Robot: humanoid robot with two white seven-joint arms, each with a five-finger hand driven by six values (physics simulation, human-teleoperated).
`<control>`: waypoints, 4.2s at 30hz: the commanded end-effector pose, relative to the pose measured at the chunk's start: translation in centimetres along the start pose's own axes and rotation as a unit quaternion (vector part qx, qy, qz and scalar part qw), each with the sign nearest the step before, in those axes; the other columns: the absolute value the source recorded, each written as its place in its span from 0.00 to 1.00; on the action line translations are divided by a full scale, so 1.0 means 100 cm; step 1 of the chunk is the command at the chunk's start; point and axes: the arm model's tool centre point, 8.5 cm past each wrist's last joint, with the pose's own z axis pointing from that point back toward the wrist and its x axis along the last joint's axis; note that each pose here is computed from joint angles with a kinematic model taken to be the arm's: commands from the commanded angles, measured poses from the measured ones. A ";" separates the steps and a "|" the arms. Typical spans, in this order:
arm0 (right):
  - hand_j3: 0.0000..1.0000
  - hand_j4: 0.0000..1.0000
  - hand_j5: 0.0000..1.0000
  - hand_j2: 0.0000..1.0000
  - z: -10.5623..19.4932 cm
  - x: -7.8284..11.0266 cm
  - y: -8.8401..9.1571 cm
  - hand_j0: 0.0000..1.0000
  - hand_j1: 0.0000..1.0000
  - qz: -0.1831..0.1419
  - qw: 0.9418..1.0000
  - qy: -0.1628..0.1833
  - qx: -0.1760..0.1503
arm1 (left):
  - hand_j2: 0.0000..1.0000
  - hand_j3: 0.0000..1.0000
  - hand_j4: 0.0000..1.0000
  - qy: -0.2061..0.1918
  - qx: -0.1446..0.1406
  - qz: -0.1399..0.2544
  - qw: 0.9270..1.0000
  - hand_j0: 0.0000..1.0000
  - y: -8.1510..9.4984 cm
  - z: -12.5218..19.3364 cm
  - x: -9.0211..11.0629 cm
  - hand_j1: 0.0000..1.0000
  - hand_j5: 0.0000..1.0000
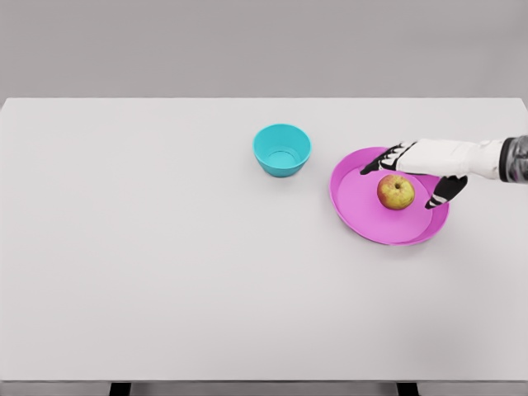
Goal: Put the apple from the pink plate into the blue bowl with your right arm
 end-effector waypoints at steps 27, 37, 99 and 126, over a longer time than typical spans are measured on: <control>1.00 1.00 1.00 1.00 -0.033 -0.010 0.016 1.00 1.00 -0.001 0.999 0.037 0.035 | 1.00 1.00 1.00 0.000 0.000 0.000 1.000 1.00 0.000 0.000 0.000 1.00 1.00; 1.00 1.00 1.00 1.00 -0.036 -0.010 0.017 1.00 1.00 -0.003 0.999 0.033 0.034 | 1.00 1.00 1.00 0.000 0.000 0.000 1.000 1.00 0.000 0.000 0.000 1.00 1.00; 0.85 0.85 0.85 0.85 -0.180 0.060 -0.136 0.85 0.85 0.058 0.996 -0.054 -0.036 | 1.00 1.00 1.00 0.000 0.000 0.000 1.000 1.00 0.000 0.000 0.000 1.00 1.00; 1.00 1.00 1.00 1.00 0.035 0.050 -0.041 1.00 1.00 0.065 0.992 -0.032 -0.100 | 1.00 1.00 1.00 0.000 0.000 0.000 1.000 1.00 0.000 0.000 0.000 1.00 1.00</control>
